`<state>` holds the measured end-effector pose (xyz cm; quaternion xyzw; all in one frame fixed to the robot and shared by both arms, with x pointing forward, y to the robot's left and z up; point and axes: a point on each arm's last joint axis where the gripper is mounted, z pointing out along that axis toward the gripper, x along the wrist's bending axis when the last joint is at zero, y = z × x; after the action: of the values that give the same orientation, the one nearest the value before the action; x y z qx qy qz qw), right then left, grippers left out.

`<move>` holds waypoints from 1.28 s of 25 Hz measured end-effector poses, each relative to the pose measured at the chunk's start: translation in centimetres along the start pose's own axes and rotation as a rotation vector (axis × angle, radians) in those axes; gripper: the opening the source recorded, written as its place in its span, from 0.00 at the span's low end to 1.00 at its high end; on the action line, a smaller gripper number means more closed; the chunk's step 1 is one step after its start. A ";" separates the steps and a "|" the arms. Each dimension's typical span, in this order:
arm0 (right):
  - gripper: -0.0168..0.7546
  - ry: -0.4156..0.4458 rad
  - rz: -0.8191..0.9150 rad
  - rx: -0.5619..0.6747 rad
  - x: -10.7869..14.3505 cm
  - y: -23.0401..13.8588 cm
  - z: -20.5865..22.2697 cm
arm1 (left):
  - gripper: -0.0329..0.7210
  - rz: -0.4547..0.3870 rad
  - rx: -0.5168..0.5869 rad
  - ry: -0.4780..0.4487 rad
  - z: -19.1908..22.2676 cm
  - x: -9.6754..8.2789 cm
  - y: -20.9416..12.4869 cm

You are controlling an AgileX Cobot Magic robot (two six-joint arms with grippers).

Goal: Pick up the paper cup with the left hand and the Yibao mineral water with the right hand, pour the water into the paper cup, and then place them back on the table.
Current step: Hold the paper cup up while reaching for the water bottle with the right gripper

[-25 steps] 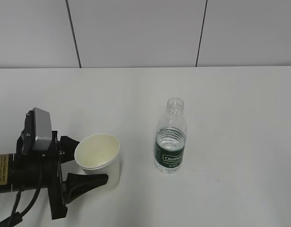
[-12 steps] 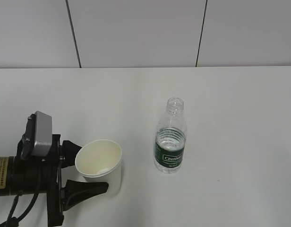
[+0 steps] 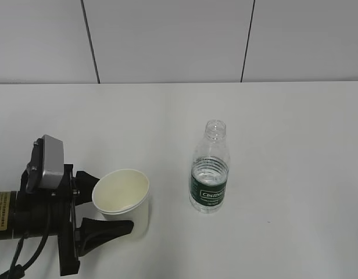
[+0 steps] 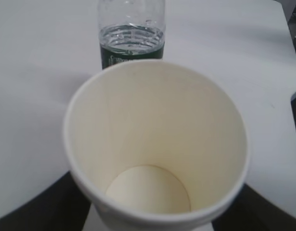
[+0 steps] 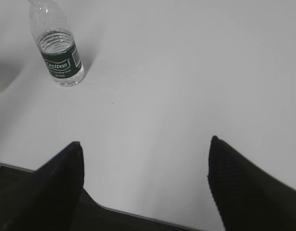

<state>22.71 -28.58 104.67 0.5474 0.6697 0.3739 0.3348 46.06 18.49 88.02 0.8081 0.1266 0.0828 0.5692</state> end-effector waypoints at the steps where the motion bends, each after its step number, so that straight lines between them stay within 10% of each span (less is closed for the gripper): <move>1: 0.79 0.000 0.000 0.000 0.0 0.0 0.0 | 0.69 0.000 0.000 0.000 0.0 0.0 0.0; 32: 0.79 -0.021 0.005 -0.146 -0.2 1.8 -0.2 | 0.69 0.025 0.010 -0.051 0.0 -0.5 -0.1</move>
<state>23.47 -28.62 106.30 0.5272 0.6357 0.4170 0.3796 45.60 18.38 87.95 0.8144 0.1023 0.0683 0.5671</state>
